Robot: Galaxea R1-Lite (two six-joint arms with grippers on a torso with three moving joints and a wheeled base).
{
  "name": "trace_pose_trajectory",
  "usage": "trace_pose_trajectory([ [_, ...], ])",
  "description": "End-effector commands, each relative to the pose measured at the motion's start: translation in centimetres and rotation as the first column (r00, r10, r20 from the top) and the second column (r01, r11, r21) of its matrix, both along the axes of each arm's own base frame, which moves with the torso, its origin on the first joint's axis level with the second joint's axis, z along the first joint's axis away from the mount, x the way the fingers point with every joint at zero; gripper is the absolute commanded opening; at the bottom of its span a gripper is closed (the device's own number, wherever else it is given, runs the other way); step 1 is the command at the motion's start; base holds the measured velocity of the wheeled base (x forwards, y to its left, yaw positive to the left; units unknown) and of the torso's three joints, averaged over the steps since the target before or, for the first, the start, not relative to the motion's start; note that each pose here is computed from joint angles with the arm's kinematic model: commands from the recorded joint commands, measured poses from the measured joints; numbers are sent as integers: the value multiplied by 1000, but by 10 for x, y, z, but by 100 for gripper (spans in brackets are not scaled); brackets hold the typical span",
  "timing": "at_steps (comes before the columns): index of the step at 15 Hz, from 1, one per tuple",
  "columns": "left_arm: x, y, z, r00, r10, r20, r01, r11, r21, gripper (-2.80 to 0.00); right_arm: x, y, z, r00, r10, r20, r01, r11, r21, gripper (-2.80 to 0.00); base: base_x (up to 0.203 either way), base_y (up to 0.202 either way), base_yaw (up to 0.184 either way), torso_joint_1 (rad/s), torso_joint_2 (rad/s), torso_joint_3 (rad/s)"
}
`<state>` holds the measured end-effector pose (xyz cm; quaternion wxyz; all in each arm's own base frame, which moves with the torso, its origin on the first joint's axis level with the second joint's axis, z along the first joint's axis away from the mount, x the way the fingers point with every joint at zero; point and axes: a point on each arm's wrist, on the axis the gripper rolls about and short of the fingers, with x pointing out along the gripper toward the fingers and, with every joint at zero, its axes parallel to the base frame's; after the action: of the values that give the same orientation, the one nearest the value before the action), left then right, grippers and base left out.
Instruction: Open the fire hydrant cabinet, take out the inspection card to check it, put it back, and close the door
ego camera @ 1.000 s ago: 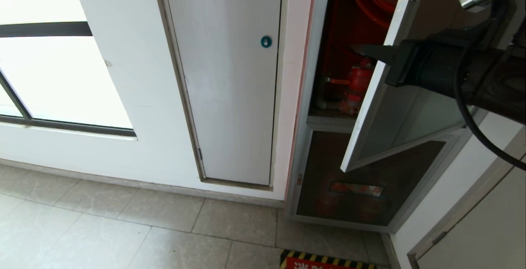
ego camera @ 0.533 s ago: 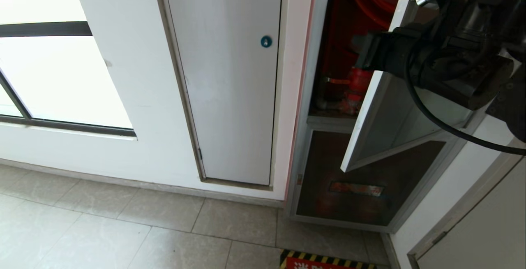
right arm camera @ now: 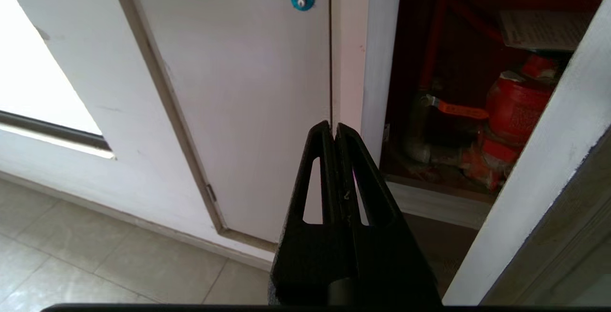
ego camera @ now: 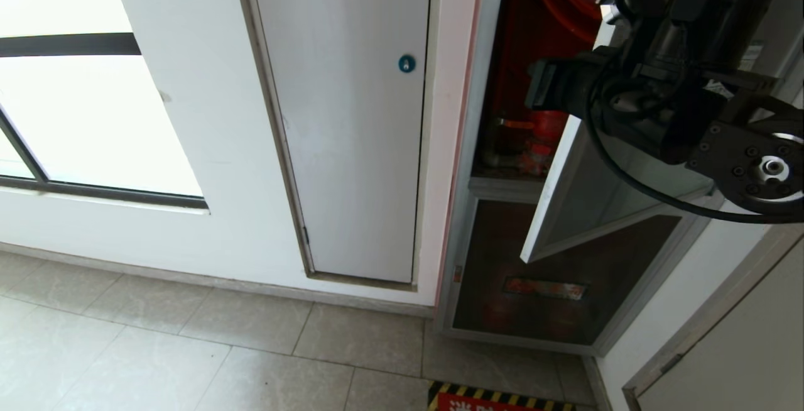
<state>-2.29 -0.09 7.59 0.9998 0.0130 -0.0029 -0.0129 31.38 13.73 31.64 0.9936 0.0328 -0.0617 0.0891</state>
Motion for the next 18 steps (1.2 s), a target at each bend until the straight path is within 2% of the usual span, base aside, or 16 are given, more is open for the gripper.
trace_pose_trajectory([
  [1,0,0,0,1000,0,-1,0,1000,0,-280,8,3,-6,1000,-17,-13,17,1000,-4,-280,0,0,0,0,0,0],
  [4,0,0,0,1000,0,-1,0,1000,0,-280,11,1,-6,999,-34,-7,34,999,-20,-280,0,0,0,0,0,0],
  [9,0,0,0,1000,0,-1,0,1000,0,-280,16,1,-12,993,-52,104,57,997,-49,-280,0,0,0,0,0,0],
  [15,0,0,0,1000,0,-1,0,1000,0,-280,32,2,-21,979,-77,190,88,995,-52,-280,0,0,0,0,0,0],
  [18,0,0,0,1000,0,-1,0,1000,0,-280,36,0,-22,974,-89,207,100,994,-44,-280,0,0,0,0,0,0],
])
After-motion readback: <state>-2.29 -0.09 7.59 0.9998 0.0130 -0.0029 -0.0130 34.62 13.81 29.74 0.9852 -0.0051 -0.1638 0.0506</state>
